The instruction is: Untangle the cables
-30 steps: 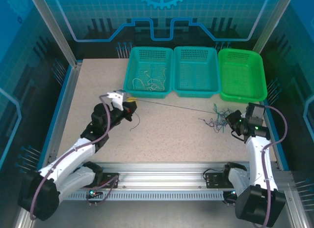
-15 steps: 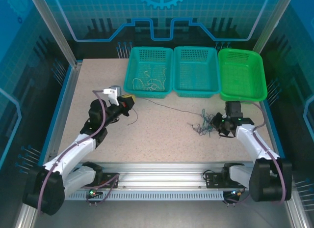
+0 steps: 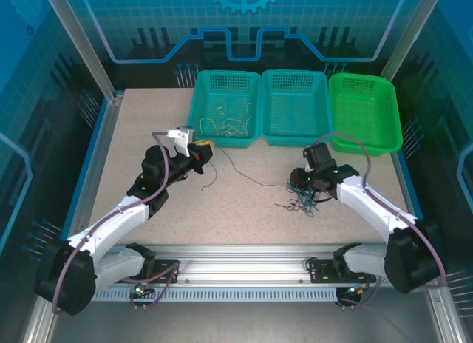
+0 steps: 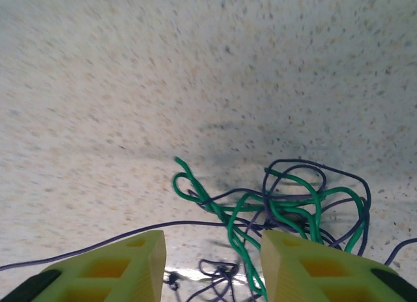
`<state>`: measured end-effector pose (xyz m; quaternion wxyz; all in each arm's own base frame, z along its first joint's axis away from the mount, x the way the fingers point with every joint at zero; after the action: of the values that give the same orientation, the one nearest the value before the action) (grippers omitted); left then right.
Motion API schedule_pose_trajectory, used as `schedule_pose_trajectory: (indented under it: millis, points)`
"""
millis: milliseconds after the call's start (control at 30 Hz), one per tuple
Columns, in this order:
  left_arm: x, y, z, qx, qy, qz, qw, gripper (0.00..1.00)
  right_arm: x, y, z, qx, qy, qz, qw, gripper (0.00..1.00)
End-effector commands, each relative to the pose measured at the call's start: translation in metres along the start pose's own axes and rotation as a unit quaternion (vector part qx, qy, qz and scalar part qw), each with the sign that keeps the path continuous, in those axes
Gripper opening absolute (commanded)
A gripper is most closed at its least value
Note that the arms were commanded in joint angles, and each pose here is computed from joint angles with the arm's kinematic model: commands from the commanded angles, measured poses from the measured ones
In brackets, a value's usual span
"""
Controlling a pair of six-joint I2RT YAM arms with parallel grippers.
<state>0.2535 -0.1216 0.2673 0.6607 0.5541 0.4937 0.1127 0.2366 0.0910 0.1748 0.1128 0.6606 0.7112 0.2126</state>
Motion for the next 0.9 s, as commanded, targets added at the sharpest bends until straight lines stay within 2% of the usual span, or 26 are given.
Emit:
schedule_pose_trajectory:
  millis: [0, 100, 267, 433, 500, 567, 667, 767, 867]
  points:
    - [-0.004, 0.013, -0.006, -0.02, 0.04, 0.021, 0.999, 0.0, -0.006, -0.007, 0.014, 0.05, -0.073, -0.004, 0.996, 0.44]
    - [0.003, 0.017, -0.01, -0.018, 0.103, 0.015, 0.994, 0.0, -0.007, -0.016, 0.028, 0.086, -0.091, 0.001, 0.992, 0.45]
    - [0.006, 0.017, -0.014, -0.018, 0.13, 0.01, 0.991, 0.0, -0.005, -0.02, 0.05, 0.12, -0.106, -0.016, 0.987, 0.46]
    - [0.014, 0.023, -0.023, -0.03, 0.192, -0.003, 0.981, 0.0, -0.007, -0.023, 0.066, 0.151, -0.124, -0.02, 0.981, 0.3]
    - [0.026, 0.027, -0.032, -0.04, 0.226, -0.034, 0.973, 0.0, -0.007, -0.021, 0.064, 0.145, -0.127, -0.024, 0.981, 0.22]
    - [0.039, 0.03, -0.044, -0.051, 0.253, -0.069, 0.964, 0.0, -0.01, -0.019, 0.062, 0.141, -0.131, -0.026, 0.981, 0.19]
    - [0.053, 0.031, -0.058, -0.056, 0.272, -0.097, 0.956, 0.0, -0.011, -0.015, 0.059, 0.141, -0.117, -0.031, 0.983, 0.26]
    - [0.054, 0.026, -0.057, -0.033, 0.253, -0.099, 0.962, 0.0, -0.003, -0.014, 0.062, 0.149, -0.073, -0.044, 0.985, 0.4]
    - [0.057, 0.018, -0.053, -0.021, 0.239, -0.114, 0.964, 0.0, 0.007, -0.014, 0.07, 0.17, -0.016, -0.045, 0.984, 0.45]
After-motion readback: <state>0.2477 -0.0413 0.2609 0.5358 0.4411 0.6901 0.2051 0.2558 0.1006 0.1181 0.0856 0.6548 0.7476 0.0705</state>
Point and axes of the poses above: each hand's point on the last joint's axis, 136 mm out from that joint toward the fingers, its own z axis out along the fingers, its own x axis along the line the jaws close on, y = z × x, the point moved 10 cm from there along -z, back along the fingers, and after that the axes turned 10 degrees about -z, right-handed, at the moved point
